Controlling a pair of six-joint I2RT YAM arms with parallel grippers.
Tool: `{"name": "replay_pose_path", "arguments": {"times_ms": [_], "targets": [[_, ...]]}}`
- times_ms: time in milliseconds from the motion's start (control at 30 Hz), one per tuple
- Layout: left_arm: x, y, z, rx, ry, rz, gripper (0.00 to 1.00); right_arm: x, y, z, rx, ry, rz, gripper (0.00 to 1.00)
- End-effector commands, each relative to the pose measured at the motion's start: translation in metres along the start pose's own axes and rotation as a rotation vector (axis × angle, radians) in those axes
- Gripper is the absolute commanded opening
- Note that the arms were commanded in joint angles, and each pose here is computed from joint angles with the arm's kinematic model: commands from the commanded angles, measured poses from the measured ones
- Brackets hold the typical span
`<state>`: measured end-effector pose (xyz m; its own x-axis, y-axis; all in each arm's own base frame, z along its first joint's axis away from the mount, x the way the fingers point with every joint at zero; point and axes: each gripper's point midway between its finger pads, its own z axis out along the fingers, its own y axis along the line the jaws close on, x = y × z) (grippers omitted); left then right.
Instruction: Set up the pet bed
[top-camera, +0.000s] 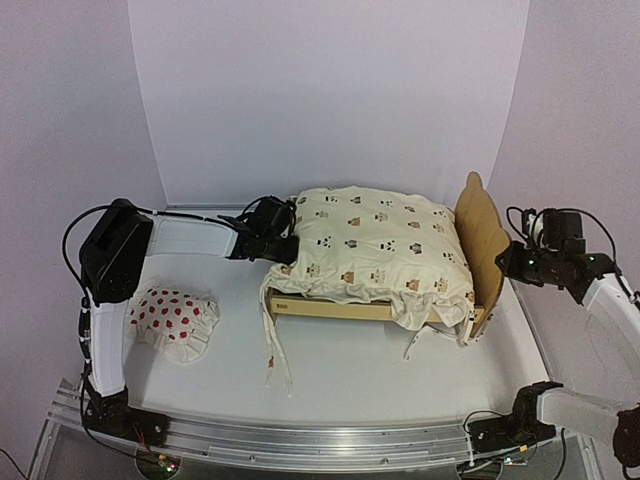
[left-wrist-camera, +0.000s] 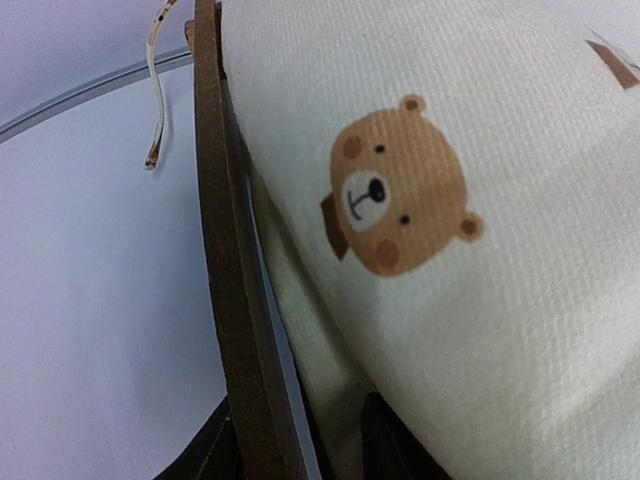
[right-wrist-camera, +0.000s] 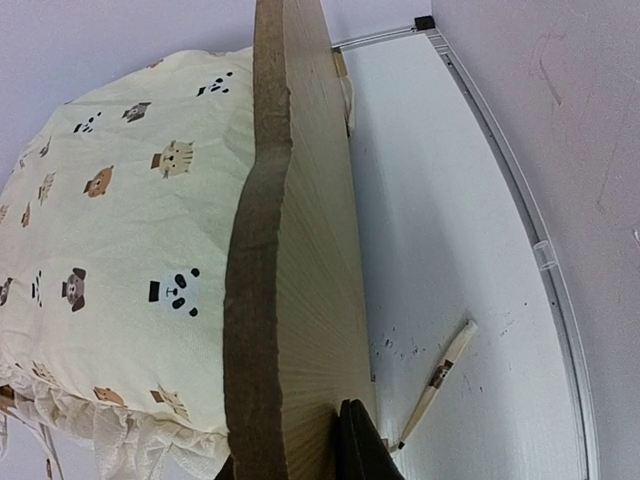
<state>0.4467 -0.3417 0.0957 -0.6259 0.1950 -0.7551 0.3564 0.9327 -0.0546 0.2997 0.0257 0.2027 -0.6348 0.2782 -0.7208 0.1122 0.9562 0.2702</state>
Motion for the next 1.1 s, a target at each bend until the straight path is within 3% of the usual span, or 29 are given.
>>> {"name": "replay_pose_path", "arguments": {"times_ms": [0,167,467,533,733,967,1067], "targets": [[0.028,-0.004,-0.003,0.014,0.111,0.065,0.44,0.046,0.028,0.005,-0.132,0.233,0.182,0.25],[0.016,0.004,-0.029,-0.008,0.089,0.061,0.54,0.026,0.03,0.003,-0.115,0.206,0.155,0.49],[0.009,0.023,-0.088,-0.04,0.071,-0.003,0.92,-0.017,0.022,-0.02,-0.017,0.109,0.029,0.97],[0.005,0.033,-0.108,-0.067,0.04,-0.028,0.99,-0.029,0.023,-0.029,-0.007,0.082,0.007,0.98],[0.022,0.053,-0.159,-0.073,0.026,-0.069,1.0,-0.066,0.034,-0.054,-0.025,-0.014,-0.002,0.98],[0.061,0.058,-0.208,0.037,0.032,-0.118,0.93,-0.1,0.107,-0.079,-0.384,0.017,0.087,0.98],[0.078,0.053,-0.218,0.103,0.056,-0.144,0.86,-0.114,0.135,-0.082,-0.516,0.029,0.127,0.98]]}}
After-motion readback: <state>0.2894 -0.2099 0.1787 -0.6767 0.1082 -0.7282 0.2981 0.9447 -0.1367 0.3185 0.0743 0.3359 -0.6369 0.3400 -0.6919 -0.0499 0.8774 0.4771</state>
